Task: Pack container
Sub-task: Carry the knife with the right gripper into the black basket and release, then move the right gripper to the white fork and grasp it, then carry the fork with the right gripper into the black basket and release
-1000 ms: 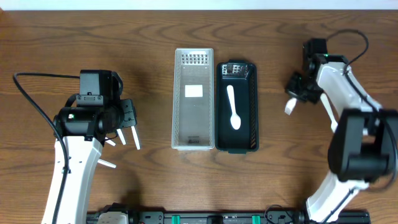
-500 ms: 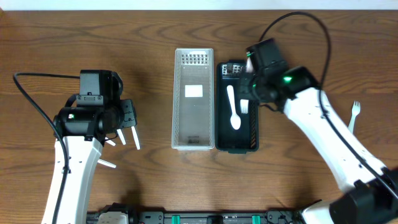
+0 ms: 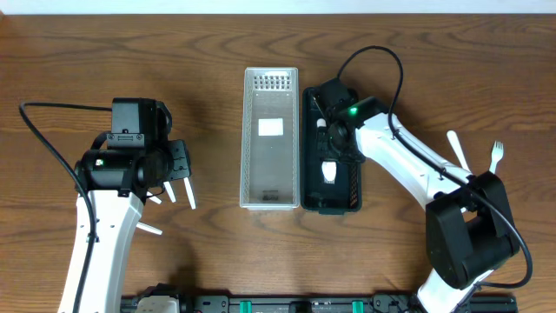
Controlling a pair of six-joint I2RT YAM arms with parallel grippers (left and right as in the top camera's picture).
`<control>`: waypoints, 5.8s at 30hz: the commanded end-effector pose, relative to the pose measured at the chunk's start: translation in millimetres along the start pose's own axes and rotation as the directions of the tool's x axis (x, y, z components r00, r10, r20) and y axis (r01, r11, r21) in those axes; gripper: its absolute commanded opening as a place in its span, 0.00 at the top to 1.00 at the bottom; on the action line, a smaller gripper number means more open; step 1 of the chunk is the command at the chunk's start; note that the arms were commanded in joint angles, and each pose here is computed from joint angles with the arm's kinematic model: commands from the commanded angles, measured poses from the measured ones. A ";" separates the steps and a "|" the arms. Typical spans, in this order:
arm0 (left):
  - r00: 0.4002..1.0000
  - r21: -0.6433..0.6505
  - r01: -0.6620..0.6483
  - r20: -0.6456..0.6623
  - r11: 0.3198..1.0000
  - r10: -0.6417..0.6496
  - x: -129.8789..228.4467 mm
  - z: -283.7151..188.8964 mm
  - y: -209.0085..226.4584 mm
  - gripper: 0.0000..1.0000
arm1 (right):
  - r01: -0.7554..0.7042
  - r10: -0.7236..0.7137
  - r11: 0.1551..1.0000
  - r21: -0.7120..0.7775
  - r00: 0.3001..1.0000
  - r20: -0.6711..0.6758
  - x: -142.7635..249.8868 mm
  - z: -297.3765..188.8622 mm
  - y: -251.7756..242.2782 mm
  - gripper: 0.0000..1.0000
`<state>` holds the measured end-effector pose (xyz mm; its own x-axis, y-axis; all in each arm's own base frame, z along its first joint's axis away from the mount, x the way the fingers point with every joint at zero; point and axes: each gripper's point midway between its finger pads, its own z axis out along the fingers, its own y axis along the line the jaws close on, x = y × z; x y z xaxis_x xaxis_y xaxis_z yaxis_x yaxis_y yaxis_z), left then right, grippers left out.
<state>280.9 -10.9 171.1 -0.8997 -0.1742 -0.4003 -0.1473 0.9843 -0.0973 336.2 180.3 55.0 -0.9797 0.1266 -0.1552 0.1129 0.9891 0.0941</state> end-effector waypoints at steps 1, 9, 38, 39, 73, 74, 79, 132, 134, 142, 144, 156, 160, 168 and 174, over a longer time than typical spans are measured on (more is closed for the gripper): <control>1.000 0.003 0.000 0.012 1.000 0.000 -4.0 -3.7 -1.4 0.63 | 0.027 -0.027 1.000 -0.016 0.999 0.027 -3.9 -8.8 5.1 0.69; 1.000 0.003 0.000 0.012 1.000 0.000 -4.1 -3.7 -1.4 0.63 | 0.125 -0.110 0.989 -0.077 0.979 0.172 -34.1 -82.8 9.1 0.48; 1.000 0.002 0.000 0.005 1.000 0.000 -2.3 -3.7 -1.1 0.63 | -0.043 0.028 0.990 0.132 0.993 0.119 -28.0 -123.7 -308.7 0.01; 1.000 0.001 0.000 0.003 1.000 0.000 -1.9 -3.7 -1.0 0.63 | -0.037 0.020 0.988 0.149 0.993 0.114 -32.5 -117.2 -314.2 0.01; 1.000 0.002 0.000 0.006 1.000 0.000 -2.6 -3.7 -1.2 0.63 | 0.113 -0.102 0.992 0.053 0.977 -0.189 -27.8 29.8 -327.3 0.12; 1.000 0.002 0.000 0.006 1.000 0.000 -2.6 -3.7 -1.2 0.62 | 0.114 -0.102 0.992 0.052 0.977 -0.189 -27.7 29.9 -326.9 0.13; 1.000 0.002 0.000 0.006 1.000 0.000 -2.6 -3.7 -1.2 0.62 | 0.121 -0.110 0.991 0.050 0.975 -0.193 -27.5 31.4 -324.1 0.13; 1.000 0.002 0.000 0.006 1.000 0.000 -2.6 -3.7 -1.2 0.49 | 0.067 -0.055 0.996 0.060 0.979 -0.194 -26.8 41.2 -315.8 0.92; 1.000 0.002 0.000 0.006 1.000 0.000 -2.6 -3.7 -1.2 0.49 | 0.049 -0.036 0.997 0.065 0.981 -0.190 -29.0 39.6 -313.7 0.95; 1.000 0.002 0.000 0.006 1.000 0.000 -2.6 -3.7 -1.2 0.36 | 0.084 -0.079 0.992 0.093 0.995 -0.059 -70.7 -7.2 -272.7 0.95; 1.000 0.002 0.000 0.006 1.000 0.000 -2.6 -3.7 -1.2 0.32 | 0.076 -0.079 0.992 0.101 0.997 0.026 -89.0 -33.0 -250.7 0.96; 1.000 0.002 0.000 0.006 1.000 0.000 -2.6 -3.7 -1.2 0.21 | 0.114 -0.087 0.991 -0.068 0.943 0.320 -93.6 -153.5 -65.7 0.99; 1.000 0.002 0.000 0.006 1.000 0.000 -2.6 -3.7 -1.2 0.21 | 0.052 -0.022 0.992 -0.113 0.965 0.260 -71.8 -139.6 -26.8 0.99; 1.000 0.002 0.000 0.005 1.000 0.000 -2.5 -3.7 -1.2 0.21 | -0.042 0.038 0.999 0.032 0.995 0.091 -32.0 -58.2 -5.5 0.99; 1.000 0.002 0.000 0.005 1.000 0.000 -2.4 -3.7 -1.1 0.21 | 0.018 -0.014 0.995 0.097 0.999 -0.038 -11.3 -6.0 1.6 0.90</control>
<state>279.2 -10.9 170.4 -0.9027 -0.1741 -0.3934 -0.1479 0.9843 -0.0963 351.6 176.3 76.9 -0.9843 0.1008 -0.1447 0.0981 0.9948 0.0257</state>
